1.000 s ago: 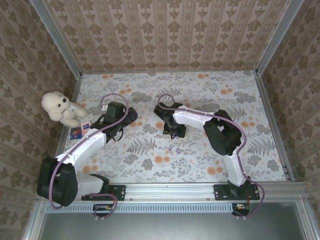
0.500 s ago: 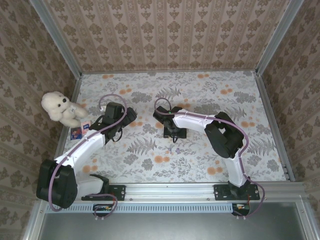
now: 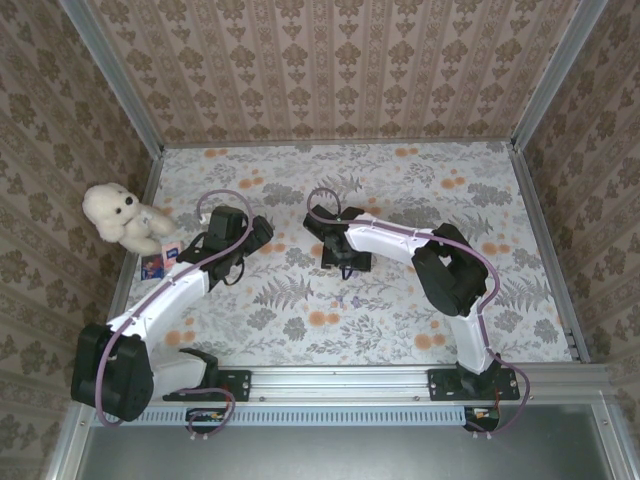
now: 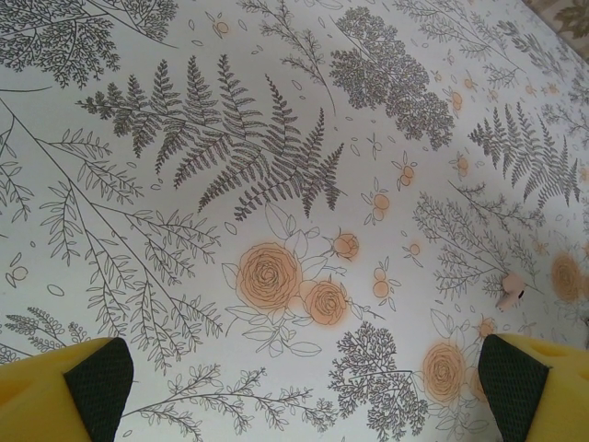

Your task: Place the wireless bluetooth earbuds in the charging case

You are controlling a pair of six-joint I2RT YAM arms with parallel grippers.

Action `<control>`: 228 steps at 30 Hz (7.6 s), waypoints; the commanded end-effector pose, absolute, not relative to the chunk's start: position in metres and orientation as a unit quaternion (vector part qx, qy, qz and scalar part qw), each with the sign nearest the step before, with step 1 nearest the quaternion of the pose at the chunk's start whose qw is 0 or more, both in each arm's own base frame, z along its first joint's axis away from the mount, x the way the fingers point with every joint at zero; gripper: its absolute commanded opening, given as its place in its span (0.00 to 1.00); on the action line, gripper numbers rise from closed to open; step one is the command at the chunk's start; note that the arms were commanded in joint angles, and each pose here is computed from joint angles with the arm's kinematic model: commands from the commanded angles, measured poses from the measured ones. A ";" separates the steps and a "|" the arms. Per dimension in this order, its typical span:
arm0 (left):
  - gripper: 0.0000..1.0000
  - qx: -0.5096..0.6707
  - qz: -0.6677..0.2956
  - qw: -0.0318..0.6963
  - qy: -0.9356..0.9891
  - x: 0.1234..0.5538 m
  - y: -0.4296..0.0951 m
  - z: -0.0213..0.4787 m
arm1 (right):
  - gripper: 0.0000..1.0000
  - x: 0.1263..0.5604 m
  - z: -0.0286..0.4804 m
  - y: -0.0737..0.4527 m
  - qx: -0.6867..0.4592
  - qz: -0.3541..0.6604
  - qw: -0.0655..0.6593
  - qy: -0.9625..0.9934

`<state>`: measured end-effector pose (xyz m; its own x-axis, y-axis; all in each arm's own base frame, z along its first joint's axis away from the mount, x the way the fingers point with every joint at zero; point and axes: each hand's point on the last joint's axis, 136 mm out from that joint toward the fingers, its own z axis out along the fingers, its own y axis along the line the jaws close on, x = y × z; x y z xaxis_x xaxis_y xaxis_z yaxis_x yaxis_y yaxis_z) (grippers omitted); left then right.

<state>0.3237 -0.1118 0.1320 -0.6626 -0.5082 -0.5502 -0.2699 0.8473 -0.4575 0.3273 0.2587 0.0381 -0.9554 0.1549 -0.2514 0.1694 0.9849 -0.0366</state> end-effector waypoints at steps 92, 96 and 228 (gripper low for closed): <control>1.00 -0.115 -0.364 0.390 0.838 0.322 -0.167 0.143 | 0.49 0.356 0.074 0.280 0.222 0.169 0.135 0.951; 1.00 -0.094 -0.397 0.383 0.829 0.322 -0.179 0.140 | 0.48 0.375 0.077 0.292 0.255 0.211 0.132 0.934; 0.00 0.107 -0.573 0.296 0.756 0.321 -0.263 0.169 | 0.75 0.368 0.160 0.319 -0.032 0.466 0.257 0.846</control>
